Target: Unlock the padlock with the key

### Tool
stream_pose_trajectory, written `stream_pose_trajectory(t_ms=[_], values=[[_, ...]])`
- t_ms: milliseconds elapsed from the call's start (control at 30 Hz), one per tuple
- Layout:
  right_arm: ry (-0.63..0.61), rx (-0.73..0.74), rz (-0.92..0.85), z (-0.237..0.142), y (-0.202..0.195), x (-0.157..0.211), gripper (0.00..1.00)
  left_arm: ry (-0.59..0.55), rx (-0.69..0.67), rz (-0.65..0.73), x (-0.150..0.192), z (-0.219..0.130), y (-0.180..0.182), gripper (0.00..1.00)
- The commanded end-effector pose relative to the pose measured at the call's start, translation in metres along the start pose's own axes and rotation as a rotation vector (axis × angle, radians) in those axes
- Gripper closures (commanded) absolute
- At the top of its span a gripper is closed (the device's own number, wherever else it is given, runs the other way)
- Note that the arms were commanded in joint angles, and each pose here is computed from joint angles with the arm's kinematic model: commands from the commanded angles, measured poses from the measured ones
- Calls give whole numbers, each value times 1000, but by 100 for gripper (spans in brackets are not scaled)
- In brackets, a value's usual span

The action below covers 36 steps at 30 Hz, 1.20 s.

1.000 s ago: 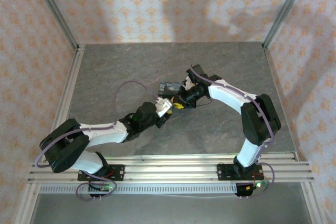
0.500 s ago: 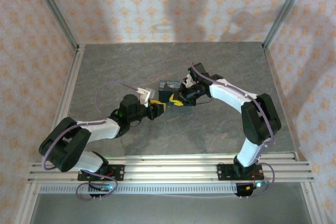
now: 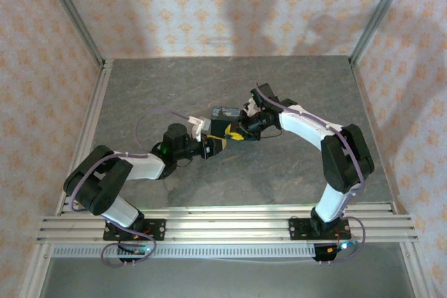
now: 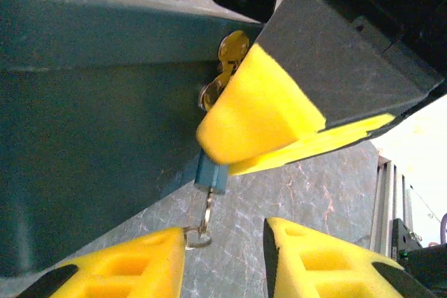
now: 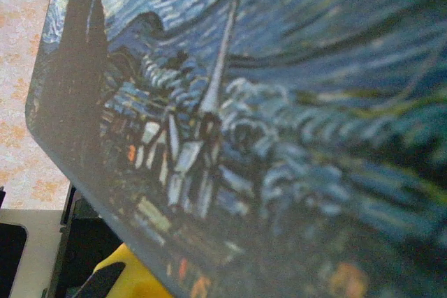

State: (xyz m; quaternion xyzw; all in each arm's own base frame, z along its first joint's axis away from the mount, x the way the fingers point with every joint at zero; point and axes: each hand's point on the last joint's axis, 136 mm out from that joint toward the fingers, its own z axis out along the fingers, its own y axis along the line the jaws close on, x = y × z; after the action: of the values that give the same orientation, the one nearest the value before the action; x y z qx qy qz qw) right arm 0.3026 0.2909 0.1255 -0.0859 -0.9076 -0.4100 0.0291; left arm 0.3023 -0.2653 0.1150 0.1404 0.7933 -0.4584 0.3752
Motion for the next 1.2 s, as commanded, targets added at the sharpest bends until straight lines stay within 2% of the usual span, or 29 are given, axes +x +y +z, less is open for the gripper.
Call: stream_pose_trajectory(t_ms=[0,167,300,400,533,567,800,967,1167], values=[[13,-49,-6,-3,9,2,100,-20,47,19,-14,6,-8,68],[14,-53,-3,-3,9,2,100,-7,44,24,-13,12,-4,79],[15,-53,1,-2,9,1,100,1,25,44,-11,12,-1,100],[8,-46,7,-2,9,0,100,8,-32,72,-8,9,7,100],[-18,-39,11,-5,10,-3,85,-2,-70,97,-8,4,11,100],[-27,-39,12,-7,11,-4,78,-4,-71,98,-8,4,11,100],[-61,-40,25,-9,10,-7,58,-8,-69,99,-5,7,10,100],[-65,-37,32,-9,8,-6,53,-14,-69,104,-4,10,7,100],[-80,-21,37,-8,2,-7,52,-18,-75,102,-2,11,5,100]])
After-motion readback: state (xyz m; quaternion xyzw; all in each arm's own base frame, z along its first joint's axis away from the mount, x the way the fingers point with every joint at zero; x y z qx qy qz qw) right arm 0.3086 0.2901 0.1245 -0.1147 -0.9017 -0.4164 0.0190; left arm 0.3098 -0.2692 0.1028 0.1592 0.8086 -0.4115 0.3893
